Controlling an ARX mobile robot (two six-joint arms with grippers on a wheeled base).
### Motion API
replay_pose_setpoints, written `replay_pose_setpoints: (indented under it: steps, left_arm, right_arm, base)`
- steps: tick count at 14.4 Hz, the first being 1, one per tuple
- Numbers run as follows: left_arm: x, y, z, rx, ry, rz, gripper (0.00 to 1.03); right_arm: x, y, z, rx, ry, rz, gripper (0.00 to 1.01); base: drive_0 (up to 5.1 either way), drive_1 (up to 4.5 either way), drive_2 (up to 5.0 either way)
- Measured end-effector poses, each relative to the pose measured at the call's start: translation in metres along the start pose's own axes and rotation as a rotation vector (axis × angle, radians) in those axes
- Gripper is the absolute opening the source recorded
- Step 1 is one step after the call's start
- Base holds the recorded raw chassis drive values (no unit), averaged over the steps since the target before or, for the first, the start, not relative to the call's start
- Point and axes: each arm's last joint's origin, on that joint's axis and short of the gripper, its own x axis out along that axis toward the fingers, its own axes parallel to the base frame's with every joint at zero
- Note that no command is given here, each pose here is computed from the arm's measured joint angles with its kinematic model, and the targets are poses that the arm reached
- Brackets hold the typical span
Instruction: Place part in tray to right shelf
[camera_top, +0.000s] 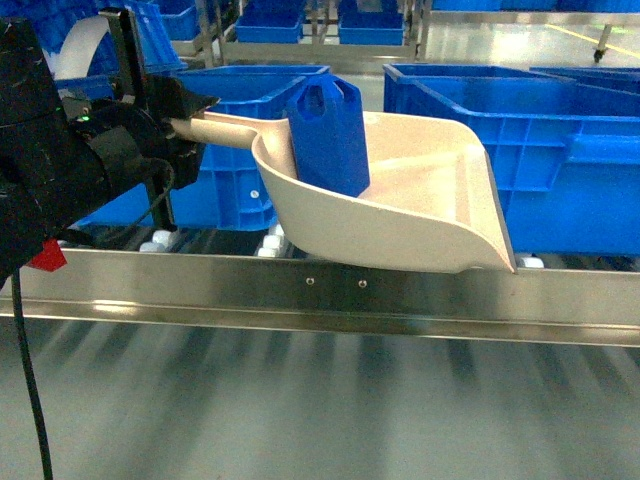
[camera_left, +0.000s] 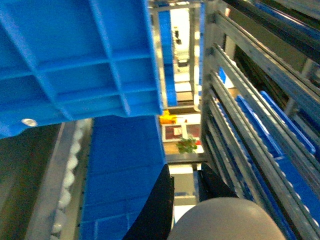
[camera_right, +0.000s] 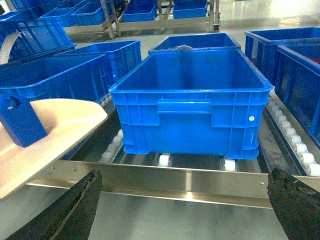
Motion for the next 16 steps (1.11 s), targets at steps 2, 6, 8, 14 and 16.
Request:
replay_pose_setpoints:
  steps: [2, 6, 8, 14, 16]
  left_arm:
    - [-0.005, -0.001, 0.004, 0.137, -0.148, 0.054, 0.12]
    - [-0.033, -0.127, 0.049, 0.186, -0.418, -0.032, 0.12]
    - [-0.031, -0.132, 0.057, 0.199, -0.477, 0.004, 0.12]
    - [0.0, -0.144, 0.125, 0.371, -0.816, 0.2, 0.12]
    - [0.04, -0.133, 0.156, 0.525, -0.91, 0.303, 0.12]
  right_arm:
    - [0.0, 0.0, 0.0, 0.0, 0.0, 0.0, 0.98]
    - [0.0, 0.0, 0.0, 0.0, 0.0, 0.0, 0.98]
    - [0.0, 0.0, 0.0, 0.0, 0.0, 0.0, 0.98]
    - [0.0, 0.0, 0.0, 0.0, 0.0, 0.0, 0.98]
    - [0.0, 0.0, 0.0, 0.0, 0.0, 0.0, 0.98]
  base:
    - [0.0, 0.0, 0.0]
    - [0.0, 0.0, 0.0]
    - [0.0, 0.0, 0.0]
    - [0.0, 0.0, 0.0]
    - [0.0, 0.0, 0.0]
